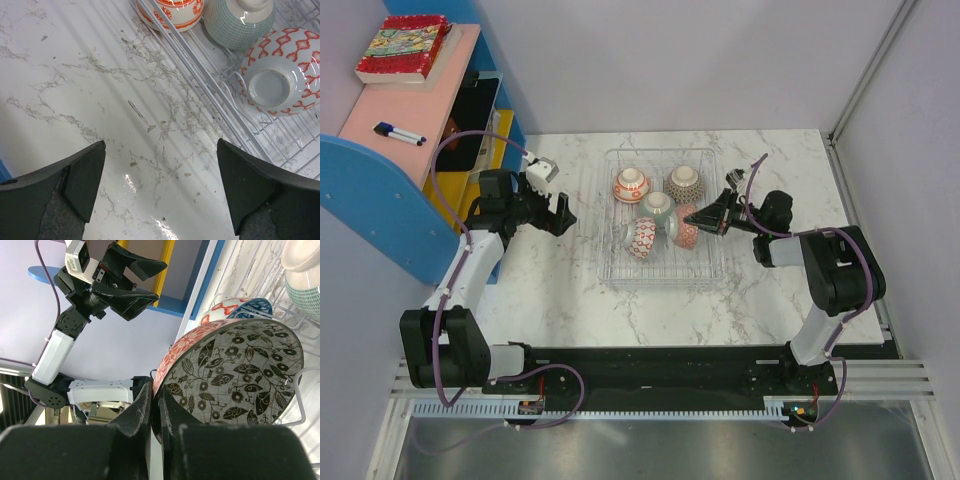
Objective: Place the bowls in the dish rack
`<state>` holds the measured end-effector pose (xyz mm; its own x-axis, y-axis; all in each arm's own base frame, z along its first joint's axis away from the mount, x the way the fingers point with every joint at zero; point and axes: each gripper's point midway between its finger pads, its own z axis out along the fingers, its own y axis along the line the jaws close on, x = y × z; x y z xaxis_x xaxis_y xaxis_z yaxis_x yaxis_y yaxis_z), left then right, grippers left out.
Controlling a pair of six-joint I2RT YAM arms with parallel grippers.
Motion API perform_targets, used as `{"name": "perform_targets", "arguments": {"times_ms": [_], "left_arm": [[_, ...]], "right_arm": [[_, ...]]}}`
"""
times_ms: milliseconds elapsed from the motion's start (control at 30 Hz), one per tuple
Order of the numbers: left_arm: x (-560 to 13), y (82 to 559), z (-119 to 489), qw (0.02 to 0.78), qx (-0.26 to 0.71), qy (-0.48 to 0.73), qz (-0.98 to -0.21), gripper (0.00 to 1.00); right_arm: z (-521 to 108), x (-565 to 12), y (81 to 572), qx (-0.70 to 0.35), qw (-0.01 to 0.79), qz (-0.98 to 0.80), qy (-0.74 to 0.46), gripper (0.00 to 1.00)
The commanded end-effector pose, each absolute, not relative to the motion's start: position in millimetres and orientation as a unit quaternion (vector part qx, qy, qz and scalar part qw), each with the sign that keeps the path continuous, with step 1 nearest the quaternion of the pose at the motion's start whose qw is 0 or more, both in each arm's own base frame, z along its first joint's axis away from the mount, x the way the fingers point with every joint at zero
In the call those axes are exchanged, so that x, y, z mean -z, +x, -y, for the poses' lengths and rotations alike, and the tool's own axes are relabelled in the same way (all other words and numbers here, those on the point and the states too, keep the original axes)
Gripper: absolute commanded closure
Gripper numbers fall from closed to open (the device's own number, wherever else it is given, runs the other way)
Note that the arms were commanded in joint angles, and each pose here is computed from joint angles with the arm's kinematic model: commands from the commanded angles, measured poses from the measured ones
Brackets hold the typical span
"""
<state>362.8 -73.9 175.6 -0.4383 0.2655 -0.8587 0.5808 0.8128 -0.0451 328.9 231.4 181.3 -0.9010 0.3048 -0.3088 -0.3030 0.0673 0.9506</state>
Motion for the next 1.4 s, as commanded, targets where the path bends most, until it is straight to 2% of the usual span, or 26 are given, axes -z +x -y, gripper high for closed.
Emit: {"name": "perform_targets", "arguments": {"times_ms": [0, 200, 233, 400, 433, 533, 633, 733, 967, 1367], "left_arm": [[-191.2, 365.6, 77.5, 0.491, 0.171, 0.271, -0.810, 0.02], [-192.2, 366.0, 78.2, 0.492, 0.173, 0.272, -0.809, 0.02], [-192.4, 366.3, 78.4, 0.492, 0.174, 0.272, -0.808, 0.02], [-192.3, 365.9, 78.4, 0.492, 0.174, 0.272, -0.808, 0.02], [-194.2, 366.1, 78.4, 0.494, 0.173, 0.273, -0.807, 0.02], [-193.9, 366.0, 78.3, 0.494, 0.172, 0.274, -0.807, 0.02], [-193.3, 365.2, 78.6, 0.493, 0.174, 0.273, -0.807, 0.02], [-193.4, 364.9, 79.6, 0.493, 0.175, 0.275, -0.806, 0.02], [-194.3, 364.5, 78.8, 0.495, 0.173, 0.275, -0.806, 0.02], [-194.6, 362.5, 78.8, 0.496, 0.172, 0.278, -0.804, 0.02]], "right_arm": [[-228.2, -173.8, 335.9, -0.673, 0.248, -0.697, -0.007, 1.00], [-217.7, -145.4, 342.4, -0.635, 0.223, -0.739, 0.033, 0.99], [-216.3, -143.0, 344.6, -0.627, 0.232, -0.744, 0.022, 0.91], [-210.3, -124.6, 344.3, -0.607, 0.211, -0.765, 0.032, 0.71], [-210.8, -124.2, 344.1, -0.606, 0.210, -0.767, 0.030, 0.60], [-209.2, -120.8, 346.5, -0.594, 0.209, -0.776, 0.026, 0.44], [-206.5, -114.7, 346.8, -0.575, 0.206, -0.791, 0.018, 0.34], [-202.4, -108.2, 349.2, -0.546, 0.213, -0.810, 0.009, 0.31], [-185.3, -111.2, 366.6, -0.463, 0.250, -0.851, -0.004, 0.29], [-169.4, -112.7, 364.6, -0.371, 0.238, -0.898, -0.014, 0.28]]}}
